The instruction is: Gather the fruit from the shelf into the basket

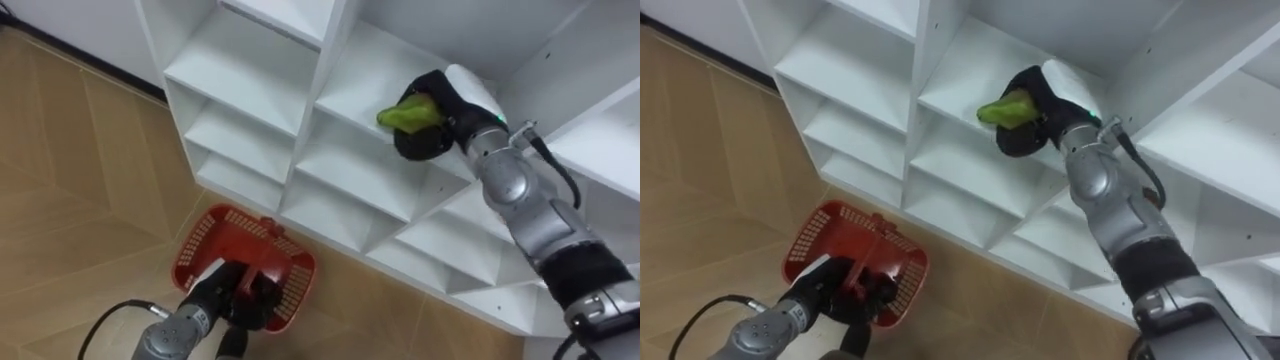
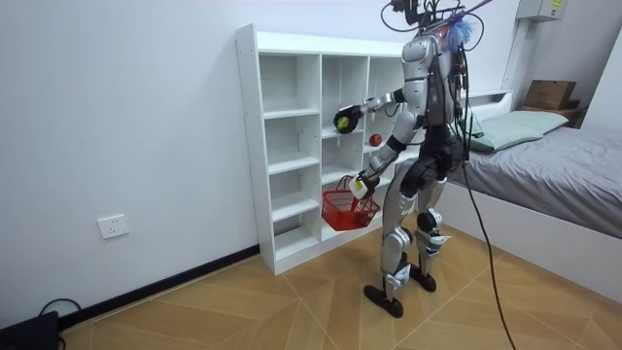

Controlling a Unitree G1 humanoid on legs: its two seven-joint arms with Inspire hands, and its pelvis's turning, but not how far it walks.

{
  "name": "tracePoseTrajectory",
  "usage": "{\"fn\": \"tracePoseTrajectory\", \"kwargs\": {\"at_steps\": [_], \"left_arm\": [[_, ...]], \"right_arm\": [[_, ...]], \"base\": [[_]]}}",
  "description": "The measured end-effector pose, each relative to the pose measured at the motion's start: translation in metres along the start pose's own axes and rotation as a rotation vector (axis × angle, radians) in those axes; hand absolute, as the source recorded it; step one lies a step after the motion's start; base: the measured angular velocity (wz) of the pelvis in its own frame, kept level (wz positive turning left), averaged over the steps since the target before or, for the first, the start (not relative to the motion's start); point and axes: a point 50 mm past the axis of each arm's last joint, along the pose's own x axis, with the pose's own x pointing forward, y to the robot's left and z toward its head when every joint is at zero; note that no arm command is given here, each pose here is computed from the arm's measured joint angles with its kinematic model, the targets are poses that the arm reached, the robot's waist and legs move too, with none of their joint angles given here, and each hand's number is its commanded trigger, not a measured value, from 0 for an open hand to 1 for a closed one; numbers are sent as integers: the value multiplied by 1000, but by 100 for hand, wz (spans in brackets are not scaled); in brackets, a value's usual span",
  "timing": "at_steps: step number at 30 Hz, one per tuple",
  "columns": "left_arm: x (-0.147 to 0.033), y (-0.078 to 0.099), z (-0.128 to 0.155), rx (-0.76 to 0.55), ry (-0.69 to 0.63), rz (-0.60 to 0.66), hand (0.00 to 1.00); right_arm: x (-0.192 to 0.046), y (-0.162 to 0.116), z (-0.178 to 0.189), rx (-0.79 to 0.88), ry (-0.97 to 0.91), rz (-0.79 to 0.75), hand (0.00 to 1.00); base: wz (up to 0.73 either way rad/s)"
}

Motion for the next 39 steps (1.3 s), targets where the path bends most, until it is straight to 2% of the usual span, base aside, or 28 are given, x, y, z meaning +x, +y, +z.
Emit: {"fn": "tracePoseTrajectory", "kwargs": {"at_steps": [9, 20, 26, 32, 39], "left_arm": [[1, -3, 3, -24, -29, 19, 100], [2, -7, 11, -73, -96, 32, 100], [5, -15, 17, -96, -120, 28, 100], [4, -9, 34, -147, -204, 51, 100], [3, -16, 46, -121, -268, 17, 100]], "right_arm": [[-27, 43, 19, 100, -119, 90, 100], [-38, 47, 32, 121, -209, 129, 100], [-49, 59, 21, 143, -161, 160, 100], [-53, 67, 9, 107, -121, 174, 100], [-60, 78, -17, 76, -21, 189, 100]], "base": [[-1], [-17], [-5], [-5], [-1]]}}
